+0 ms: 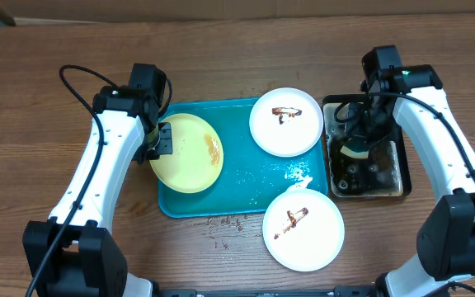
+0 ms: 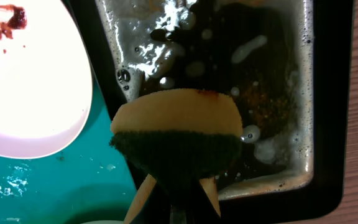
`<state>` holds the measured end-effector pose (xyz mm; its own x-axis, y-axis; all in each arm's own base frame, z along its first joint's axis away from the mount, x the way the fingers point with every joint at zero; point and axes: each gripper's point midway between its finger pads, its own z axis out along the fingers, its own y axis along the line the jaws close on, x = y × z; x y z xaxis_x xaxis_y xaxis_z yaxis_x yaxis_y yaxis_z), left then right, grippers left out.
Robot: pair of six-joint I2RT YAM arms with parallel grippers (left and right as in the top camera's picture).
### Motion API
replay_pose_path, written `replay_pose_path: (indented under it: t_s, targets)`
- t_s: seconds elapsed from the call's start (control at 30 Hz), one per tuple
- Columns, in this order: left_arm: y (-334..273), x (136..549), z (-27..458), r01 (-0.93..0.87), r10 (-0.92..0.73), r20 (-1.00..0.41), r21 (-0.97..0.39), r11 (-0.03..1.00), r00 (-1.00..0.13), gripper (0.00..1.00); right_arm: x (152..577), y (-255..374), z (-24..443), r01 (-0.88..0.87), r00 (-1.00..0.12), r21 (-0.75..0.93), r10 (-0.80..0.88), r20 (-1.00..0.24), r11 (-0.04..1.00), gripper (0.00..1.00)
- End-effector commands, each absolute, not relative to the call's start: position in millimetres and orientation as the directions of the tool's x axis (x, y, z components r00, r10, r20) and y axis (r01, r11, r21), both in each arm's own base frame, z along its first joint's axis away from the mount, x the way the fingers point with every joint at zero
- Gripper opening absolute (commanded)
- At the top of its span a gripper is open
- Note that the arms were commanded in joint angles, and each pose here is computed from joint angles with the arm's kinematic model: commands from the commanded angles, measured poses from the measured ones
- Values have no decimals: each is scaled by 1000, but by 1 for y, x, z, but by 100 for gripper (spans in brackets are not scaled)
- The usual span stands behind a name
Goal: Clean dirty plates on tray and stack at the side
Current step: 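Lift the yellow plate with the left gripper and place it left of the tray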
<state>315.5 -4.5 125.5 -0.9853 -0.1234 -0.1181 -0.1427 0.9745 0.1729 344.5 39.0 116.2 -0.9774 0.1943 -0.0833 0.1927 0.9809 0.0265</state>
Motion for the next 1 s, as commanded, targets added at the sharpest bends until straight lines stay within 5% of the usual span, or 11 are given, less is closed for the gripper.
replay_pose_path:
  t_s: [0.0, 0.53, 0.97]
  targets:
    - [7, 320, 140, -99, -61, -154, 250, 963, -986, 4, 345, 44, 129, 160, -979, 57, 166, -116, 985, 4]
    - [-15, 357, 203, -88, 254, -376, 693, 716, -891, 4, 344, 44, 129, 160, -979, 57, 166, -114, 985, 4]
    - [-64, 366, 245, -171, 429, -488, 787, 593, -760, 4, 344, 44, 129, 160, -979, 57, 166, -116, 985, 4]
